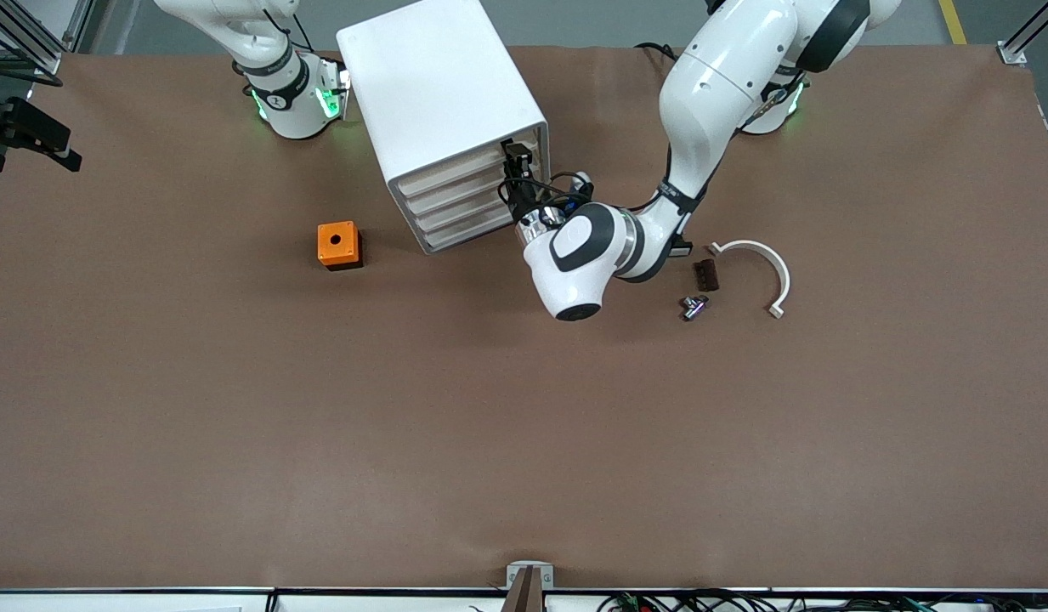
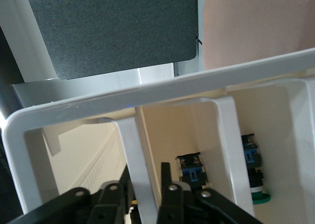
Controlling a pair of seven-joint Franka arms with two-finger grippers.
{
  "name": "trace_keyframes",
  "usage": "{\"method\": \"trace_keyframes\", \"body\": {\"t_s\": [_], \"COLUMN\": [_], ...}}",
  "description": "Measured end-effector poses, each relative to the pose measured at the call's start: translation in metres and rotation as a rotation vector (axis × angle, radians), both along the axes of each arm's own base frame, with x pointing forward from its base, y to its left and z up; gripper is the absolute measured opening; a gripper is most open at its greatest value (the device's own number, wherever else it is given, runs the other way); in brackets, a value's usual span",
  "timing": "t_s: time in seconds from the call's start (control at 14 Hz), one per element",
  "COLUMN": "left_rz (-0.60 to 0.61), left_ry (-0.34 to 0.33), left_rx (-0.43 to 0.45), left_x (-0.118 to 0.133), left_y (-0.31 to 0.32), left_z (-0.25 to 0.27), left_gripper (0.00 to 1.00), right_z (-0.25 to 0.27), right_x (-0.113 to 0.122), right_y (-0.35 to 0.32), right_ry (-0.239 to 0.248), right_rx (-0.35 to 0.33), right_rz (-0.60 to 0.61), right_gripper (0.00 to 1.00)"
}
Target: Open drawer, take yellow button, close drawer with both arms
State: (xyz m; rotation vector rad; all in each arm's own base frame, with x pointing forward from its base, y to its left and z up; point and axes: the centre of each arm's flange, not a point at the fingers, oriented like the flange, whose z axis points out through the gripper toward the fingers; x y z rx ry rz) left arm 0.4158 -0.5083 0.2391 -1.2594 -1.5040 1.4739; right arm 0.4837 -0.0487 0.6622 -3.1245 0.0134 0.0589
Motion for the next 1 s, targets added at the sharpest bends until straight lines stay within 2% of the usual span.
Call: {"method": "trace_keyframes", "body": {"t_s": [0.07, 0.64, 0.78, 1.0], "left_rz": [0.001, 0.02, 0.044, 0.115], "left_ry": [0.003, 0.014, 0.014, 0.009], "left_rx": [0.004, 0.021, 0.022, 0.022], "left_x": [0.0, 0.008, 0.02, 0.053], "left_y": [0.0, 0.007, 0.018, 0.048], "left_z": [0.0, -0.001, -0.001, -0.001], "left_gripper": [0.13, 0.12, 0.13, 0.13], "right_z": [0.0, 0.0, -0.006, -0.03], "right_x": [0.0, 0.004, 0.008, 0.023], "right_y": [0.0, 0.003, 0.003, 0.0], "right_ry": [0.0, -0.004, 0.007, 0.055], "right_rx": [0.0, -0.001, -0.001, 0.002], "right_rz": [0.0, 0.007, 0.006, 0.003], "right_gripper": [1.0, 1.0, 1.0, 1.0]}}
